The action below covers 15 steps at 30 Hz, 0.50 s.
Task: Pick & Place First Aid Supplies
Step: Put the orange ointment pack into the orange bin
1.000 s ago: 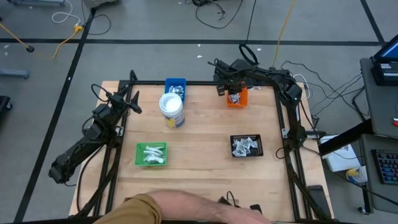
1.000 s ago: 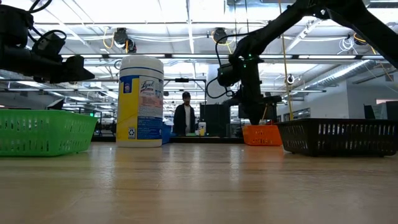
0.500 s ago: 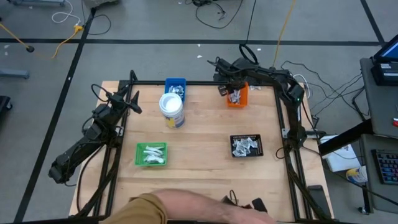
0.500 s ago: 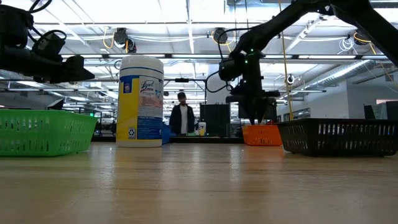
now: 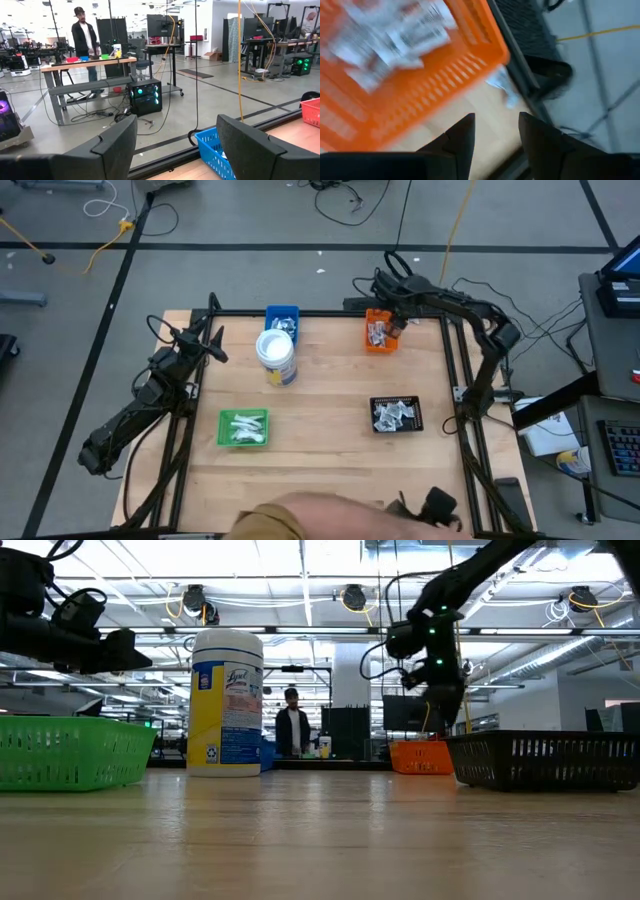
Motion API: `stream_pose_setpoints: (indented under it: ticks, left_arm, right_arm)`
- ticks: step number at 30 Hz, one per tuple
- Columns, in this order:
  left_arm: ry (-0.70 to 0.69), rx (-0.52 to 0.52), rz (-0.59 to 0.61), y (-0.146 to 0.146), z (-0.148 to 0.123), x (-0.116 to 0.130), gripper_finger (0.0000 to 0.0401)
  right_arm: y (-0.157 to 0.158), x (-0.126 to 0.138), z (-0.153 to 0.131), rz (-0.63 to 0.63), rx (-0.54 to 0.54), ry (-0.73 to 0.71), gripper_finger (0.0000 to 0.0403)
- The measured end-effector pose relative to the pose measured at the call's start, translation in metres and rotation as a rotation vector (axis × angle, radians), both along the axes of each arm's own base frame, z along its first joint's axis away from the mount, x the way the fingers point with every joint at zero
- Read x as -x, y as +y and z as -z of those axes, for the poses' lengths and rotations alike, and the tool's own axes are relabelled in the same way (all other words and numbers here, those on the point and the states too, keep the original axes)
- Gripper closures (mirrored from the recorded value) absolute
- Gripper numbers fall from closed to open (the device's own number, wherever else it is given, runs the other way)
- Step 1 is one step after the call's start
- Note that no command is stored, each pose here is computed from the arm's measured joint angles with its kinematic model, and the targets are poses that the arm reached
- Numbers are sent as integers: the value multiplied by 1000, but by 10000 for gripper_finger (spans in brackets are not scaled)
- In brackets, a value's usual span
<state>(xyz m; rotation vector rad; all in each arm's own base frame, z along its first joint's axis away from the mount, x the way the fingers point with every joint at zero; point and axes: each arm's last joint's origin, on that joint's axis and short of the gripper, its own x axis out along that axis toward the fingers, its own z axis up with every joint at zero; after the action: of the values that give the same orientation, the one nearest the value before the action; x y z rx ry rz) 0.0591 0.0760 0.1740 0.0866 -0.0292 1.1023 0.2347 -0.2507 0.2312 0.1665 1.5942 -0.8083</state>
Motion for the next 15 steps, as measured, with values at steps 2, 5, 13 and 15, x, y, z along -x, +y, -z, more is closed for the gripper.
stream_pose_setpoints:
  ticks: [2,5,13,15]
  left_arm:
    - [0,0,0,0,0,0,127]
    - [0,0,0,0,0,0,128]
    - [0,0,0,0,0,0,127]
    - [0,0,0,0,0,0,128]
  right_arm:
    - [6,11,0,-45,32,36,258]
    - [15,25,2,-103,66,61,255]
    - [38,50,20,-143,97,43,254]
    - [41,52,28,-143,93,47,254]
